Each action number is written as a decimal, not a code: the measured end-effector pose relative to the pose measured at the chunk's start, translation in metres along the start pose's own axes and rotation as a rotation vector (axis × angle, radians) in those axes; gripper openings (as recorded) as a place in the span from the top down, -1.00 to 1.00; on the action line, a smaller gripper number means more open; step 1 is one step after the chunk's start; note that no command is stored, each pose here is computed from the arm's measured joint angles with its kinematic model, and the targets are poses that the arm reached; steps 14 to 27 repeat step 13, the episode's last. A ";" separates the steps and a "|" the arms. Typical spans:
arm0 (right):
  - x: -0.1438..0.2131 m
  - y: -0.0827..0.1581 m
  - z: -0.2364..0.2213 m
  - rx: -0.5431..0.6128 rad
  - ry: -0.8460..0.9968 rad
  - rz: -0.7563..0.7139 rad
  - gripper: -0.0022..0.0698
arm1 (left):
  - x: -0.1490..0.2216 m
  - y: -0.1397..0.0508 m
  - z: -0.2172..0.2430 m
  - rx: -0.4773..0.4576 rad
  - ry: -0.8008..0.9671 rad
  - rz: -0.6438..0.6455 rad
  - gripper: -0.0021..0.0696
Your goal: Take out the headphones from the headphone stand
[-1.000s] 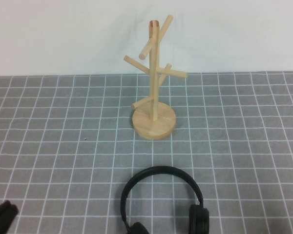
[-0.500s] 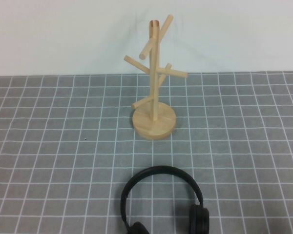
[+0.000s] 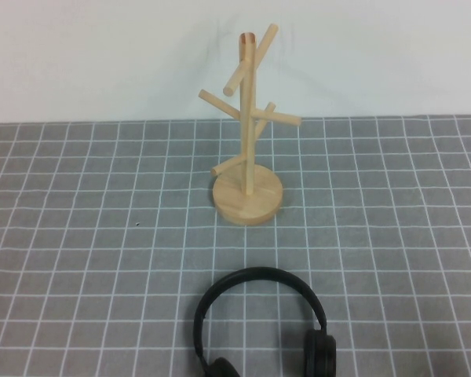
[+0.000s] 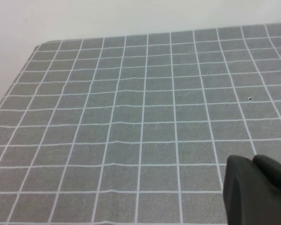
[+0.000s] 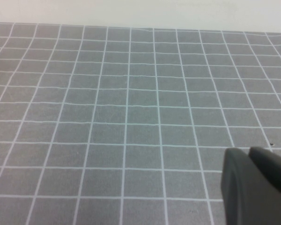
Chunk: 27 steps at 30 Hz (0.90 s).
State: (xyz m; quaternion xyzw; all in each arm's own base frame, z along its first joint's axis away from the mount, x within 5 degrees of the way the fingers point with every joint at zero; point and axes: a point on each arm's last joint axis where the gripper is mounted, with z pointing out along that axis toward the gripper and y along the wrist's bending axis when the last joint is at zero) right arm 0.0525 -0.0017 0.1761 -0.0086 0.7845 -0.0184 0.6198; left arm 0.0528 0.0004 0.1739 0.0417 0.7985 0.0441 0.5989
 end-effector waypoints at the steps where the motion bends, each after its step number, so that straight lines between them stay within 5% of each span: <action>1: 0.000 0.000 0.000 0.000 0.000 0.000 0.96 | 0.000 0.000 0.000 0.000 0.000 0.000 0.95; 27: 0.000 0.000 0.000 0.000 0.000 0.000 0.96 | 0.000 0.000 0.000 0.001 0.004 0.000 0.95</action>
